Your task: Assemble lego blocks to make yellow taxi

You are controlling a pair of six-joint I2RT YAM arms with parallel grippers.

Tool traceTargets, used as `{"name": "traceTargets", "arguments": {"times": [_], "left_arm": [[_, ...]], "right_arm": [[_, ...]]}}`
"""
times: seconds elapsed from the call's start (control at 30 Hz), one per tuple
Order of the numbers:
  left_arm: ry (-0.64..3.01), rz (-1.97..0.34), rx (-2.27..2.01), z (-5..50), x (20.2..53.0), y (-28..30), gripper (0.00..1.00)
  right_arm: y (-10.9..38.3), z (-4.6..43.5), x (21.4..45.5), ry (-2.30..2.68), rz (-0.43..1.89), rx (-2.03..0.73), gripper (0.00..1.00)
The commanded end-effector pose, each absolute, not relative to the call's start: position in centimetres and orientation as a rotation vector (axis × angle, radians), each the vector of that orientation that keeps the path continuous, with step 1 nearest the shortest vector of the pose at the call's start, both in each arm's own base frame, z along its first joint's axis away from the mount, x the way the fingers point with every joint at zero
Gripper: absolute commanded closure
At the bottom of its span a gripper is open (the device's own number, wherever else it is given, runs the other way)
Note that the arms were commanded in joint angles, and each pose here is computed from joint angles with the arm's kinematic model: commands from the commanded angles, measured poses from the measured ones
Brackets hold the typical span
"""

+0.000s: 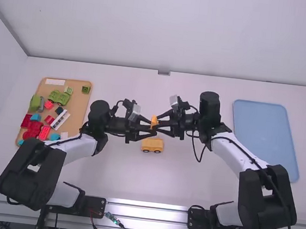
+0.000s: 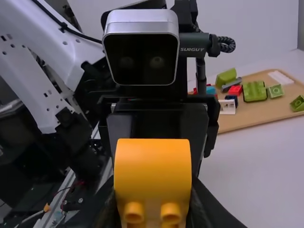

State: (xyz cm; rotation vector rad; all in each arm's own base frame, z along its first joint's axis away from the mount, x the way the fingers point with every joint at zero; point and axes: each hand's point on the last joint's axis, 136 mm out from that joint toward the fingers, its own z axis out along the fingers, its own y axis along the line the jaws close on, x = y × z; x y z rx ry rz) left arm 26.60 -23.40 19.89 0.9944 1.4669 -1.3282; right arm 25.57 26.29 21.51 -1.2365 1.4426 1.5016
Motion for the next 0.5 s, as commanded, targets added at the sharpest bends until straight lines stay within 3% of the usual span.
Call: {"name": "traceTargets", "arguments": {"times": [0.0,0.07,0.1,0.13,0.47], "left_arm": [[1.427,-1.315,1.027,20.5,26.1,-23.4,0.74],[1.427,-1.315,1.027,20.5,26.1,-23.4,0.45],[1.428,-1.314,1.025,20.5,26.1,-23.4,0.20],[1.427,-1.312,1.026,20.5,26.1,-23.4,0.01],[1.517,-1.293,0.965,19.1,27.1,-22.9,0.01]], "right_arm": [[26.2,21.1,25.5,1.456,1.523,-1.229,0.75],[26.3,21.2,25.3,1.450,1.525,-1.237,0.77],[26.4,21.2,25.3,1.445,1.522,-1.240,0.78],[26.5,21.2,25.3,1.447,1.519,-1.240,0.78],[26.1,19.0,29.4,1.633,1.269,-1.101,0.93]]}}
